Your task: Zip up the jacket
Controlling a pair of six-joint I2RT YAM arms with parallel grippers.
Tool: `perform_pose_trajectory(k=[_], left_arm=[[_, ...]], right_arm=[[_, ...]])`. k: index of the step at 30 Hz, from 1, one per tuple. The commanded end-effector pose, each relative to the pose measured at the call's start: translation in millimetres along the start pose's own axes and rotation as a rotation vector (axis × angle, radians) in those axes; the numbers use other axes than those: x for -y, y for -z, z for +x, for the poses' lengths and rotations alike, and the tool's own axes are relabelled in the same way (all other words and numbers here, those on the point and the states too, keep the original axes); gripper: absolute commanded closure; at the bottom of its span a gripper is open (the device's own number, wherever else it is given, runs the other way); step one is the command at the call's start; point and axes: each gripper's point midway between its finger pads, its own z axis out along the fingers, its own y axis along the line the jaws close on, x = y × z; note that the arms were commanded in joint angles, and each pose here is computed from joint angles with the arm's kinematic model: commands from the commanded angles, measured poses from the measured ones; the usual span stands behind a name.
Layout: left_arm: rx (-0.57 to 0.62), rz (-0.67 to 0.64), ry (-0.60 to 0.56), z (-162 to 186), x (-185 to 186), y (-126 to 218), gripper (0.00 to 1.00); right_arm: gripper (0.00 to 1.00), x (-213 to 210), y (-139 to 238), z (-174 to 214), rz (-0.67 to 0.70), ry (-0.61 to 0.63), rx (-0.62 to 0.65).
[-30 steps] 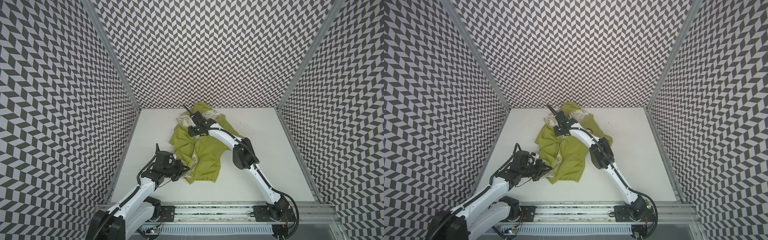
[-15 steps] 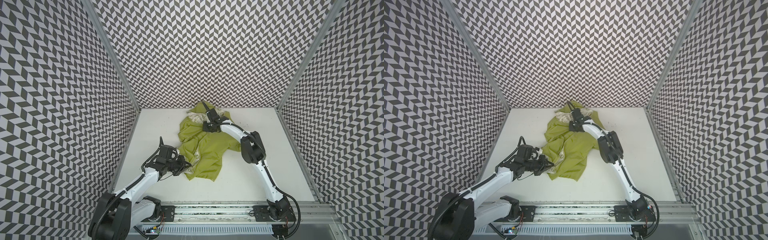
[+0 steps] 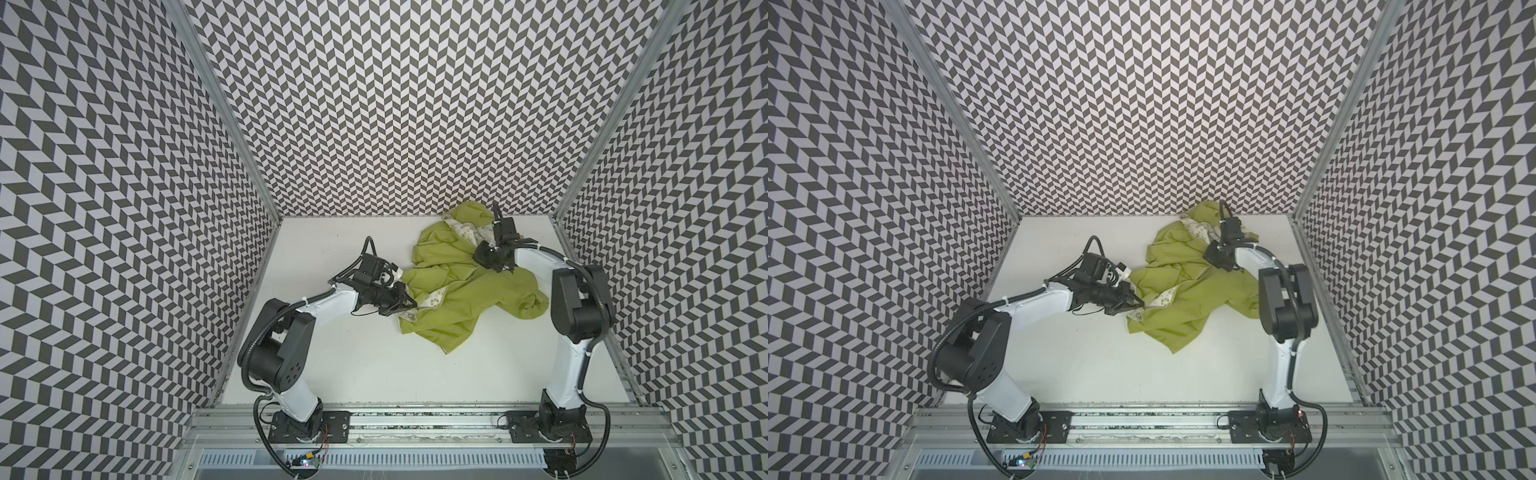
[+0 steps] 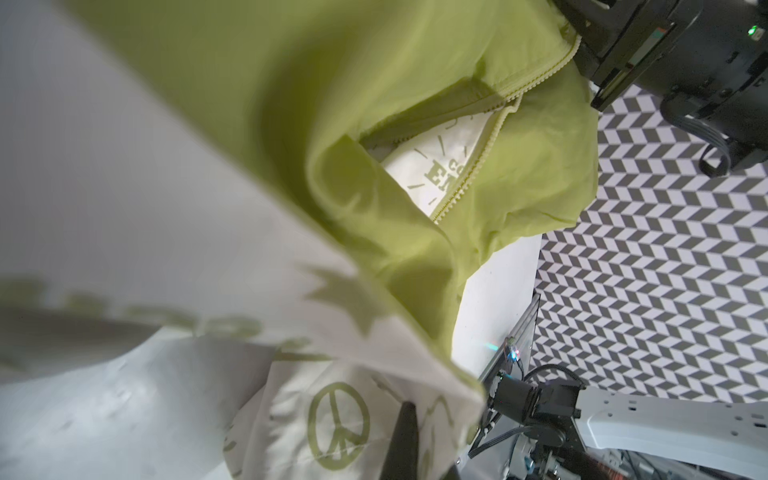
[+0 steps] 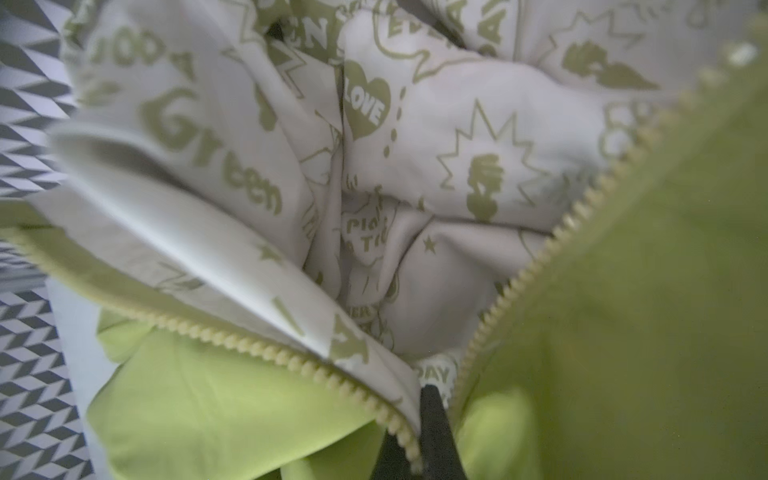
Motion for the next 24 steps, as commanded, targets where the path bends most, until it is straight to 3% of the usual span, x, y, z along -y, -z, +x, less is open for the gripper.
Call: perform_pose_trajectory(k=[1, 11, 18, 21, 24], left_arm=[[-0.084, 0.046, -0.097, 3, 17, -10, 1.00], [-0.090, 0.045, -0.133, 0, 20, 12, 1.00], [-0.054, 0.012, -0.110, 6, 7, 36, 1.00], [-0.010, 0.009, -0.094, 0, 1, 46, 1.00], [-0.013, 0.013, -0.092, -4, 3, 45, 1.00]], right_arm=[[1.00, -1, 35, 2, -0.055, -0.058, 0.035], [1.00, 38, 78, 63, -0.029, -0.191, 0.016], [1.00, -17, 96, 90, -0.099, -0.074, -0.016], [0.88, -38, 99, 91, -0.101, -0.044, -0.042], [0.67, -45, 106, 71, -0.078, -0.008, -0.019]])
